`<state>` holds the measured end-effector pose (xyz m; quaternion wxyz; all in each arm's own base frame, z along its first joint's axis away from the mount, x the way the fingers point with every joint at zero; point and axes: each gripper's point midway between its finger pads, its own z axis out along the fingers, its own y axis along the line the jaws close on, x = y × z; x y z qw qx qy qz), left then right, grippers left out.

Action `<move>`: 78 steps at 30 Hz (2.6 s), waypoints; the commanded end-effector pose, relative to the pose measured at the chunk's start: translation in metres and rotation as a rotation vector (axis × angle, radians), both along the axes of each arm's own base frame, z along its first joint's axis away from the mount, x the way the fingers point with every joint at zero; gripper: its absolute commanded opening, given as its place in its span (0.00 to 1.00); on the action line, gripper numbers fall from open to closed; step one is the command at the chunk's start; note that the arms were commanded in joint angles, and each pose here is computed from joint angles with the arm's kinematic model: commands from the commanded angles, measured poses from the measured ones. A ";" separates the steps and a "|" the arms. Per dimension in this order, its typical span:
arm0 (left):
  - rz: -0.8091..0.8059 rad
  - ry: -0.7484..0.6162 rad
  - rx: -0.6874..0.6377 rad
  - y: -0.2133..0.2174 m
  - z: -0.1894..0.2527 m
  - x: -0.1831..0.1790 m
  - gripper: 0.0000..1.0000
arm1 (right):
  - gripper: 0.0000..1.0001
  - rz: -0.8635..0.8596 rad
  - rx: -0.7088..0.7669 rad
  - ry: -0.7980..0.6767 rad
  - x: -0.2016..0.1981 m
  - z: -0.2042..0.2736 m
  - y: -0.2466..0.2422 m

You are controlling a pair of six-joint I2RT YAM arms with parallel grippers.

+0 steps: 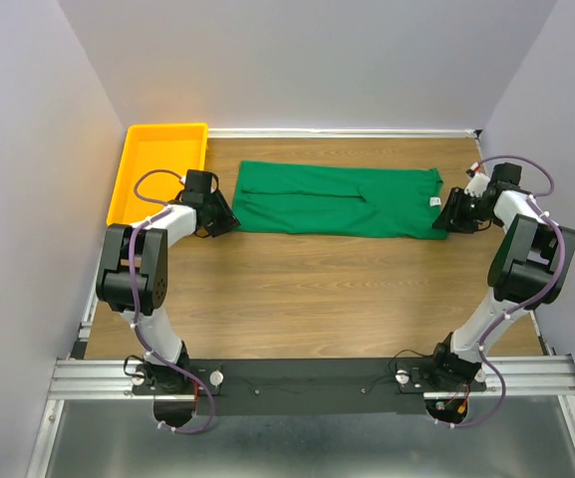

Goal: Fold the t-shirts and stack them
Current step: Fold the tshirt

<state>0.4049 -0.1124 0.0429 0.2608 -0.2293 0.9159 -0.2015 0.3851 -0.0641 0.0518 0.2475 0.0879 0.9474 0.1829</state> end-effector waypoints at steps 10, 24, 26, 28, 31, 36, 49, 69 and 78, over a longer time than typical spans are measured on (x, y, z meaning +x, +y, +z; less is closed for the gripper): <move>0.035 0.053 0.069 0.011 -0.020 0.006 0.19 | 0.41 -0.008 0.037 -0.001 0.005 0.003 -0.001; 0.025 0.013 0.063 0.010 -0.006 0.008 0.00 | 0.17 -0.016 0.055 -0.008 0.004 0.005 -0.006; 0.029 0.013 0.067 0.012 -0.006 0.006 0.00 | 0.11 -0.025 0.049 -0.013 0.004 0.007 -0.010; 0.033 0.014 0.070 0.014 -0.006 0.005 0.00 | 0.04 -0.032 0.042 -0.017 0.005 0.008 -0.015; 0.040 0.016 0.075 0.018 -0.007 0.001 0.00 | 0.01 -0.050 0.028 -0.018 0.004 0.009 -0.023; 0.054 0.007 0.091 0.028 -0.003 -0.004 0.00 | 0.01 -0.063 0.013 -0.014 0.001 0.007 -0.033; 0.017 0.005 0.077 0.026 0.002 -0.021 0.00 | 0.01 -0.054 -0.048 0.016 -0.013 -0.001 -0.051; -0.024 -0.031 -0.146 -0.006 0.064 -0.112 0.56 | 0.90 -0.036 -0.265 0.051 -0.038 0.007 -0.090; -0.180 -0.284 0.015 0.001 0.116 -0.016 0.63 | 1.00 0.149 -0.081 -0.101 -0.004 0.031 -0.040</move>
